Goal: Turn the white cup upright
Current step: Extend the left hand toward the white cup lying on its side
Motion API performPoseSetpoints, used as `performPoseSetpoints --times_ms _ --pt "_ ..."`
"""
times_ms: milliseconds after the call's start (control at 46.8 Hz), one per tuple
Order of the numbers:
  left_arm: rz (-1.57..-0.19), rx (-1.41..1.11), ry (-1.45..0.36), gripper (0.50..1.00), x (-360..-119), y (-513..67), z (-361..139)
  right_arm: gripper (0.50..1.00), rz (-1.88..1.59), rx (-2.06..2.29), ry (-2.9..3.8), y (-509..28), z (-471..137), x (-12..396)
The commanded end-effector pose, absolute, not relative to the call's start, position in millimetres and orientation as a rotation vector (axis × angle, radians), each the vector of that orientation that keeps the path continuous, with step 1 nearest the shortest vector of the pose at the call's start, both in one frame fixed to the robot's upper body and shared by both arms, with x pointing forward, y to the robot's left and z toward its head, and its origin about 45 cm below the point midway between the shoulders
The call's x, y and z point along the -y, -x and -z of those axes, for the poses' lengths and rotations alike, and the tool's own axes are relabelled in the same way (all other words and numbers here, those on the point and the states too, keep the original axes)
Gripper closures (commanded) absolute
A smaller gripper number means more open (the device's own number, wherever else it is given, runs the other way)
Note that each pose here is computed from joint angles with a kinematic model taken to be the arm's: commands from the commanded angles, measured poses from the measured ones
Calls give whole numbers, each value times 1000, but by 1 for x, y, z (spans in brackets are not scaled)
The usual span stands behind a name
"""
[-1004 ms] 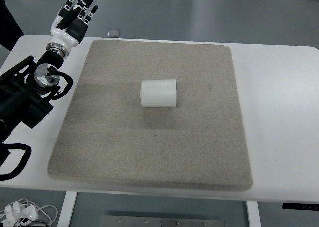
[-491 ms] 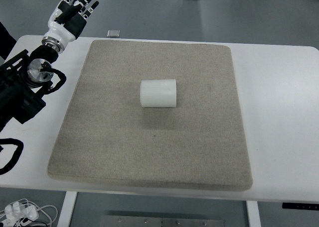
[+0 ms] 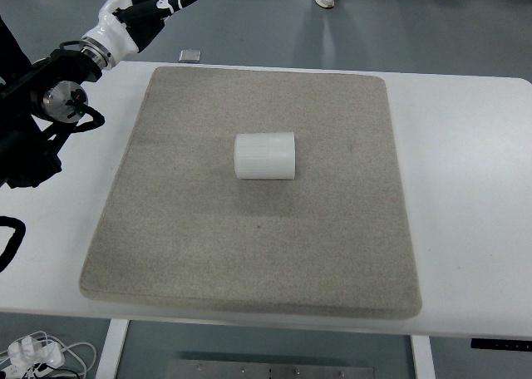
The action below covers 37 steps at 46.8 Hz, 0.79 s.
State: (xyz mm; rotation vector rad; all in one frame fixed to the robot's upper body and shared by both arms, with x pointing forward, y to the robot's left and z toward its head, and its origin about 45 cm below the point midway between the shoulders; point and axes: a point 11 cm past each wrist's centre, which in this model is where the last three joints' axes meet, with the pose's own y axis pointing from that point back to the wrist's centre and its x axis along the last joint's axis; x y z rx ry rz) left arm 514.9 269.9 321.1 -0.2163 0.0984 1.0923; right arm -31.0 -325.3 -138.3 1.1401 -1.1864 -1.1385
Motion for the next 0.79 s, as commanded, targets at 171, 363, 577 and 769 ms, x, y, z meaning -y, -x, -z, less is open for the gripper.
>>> performPoseSetpoints --times_ms 171,363,577,769 --pt "-942 141 17 501 -244 -502 -341 548 1139 1187 -1140 31 138 325" --pt "-843 311 -133 501 -229 -494 -346 548 1138 1186 -1140 31 138 325" --pt "-751 398 -274 501 -214 -480 -345 548 1138 1186 -1140 31 138 325" --pt "-687 474 -410 501 -202 -471 -339 548 1138 1186 -1140 31 138 325"
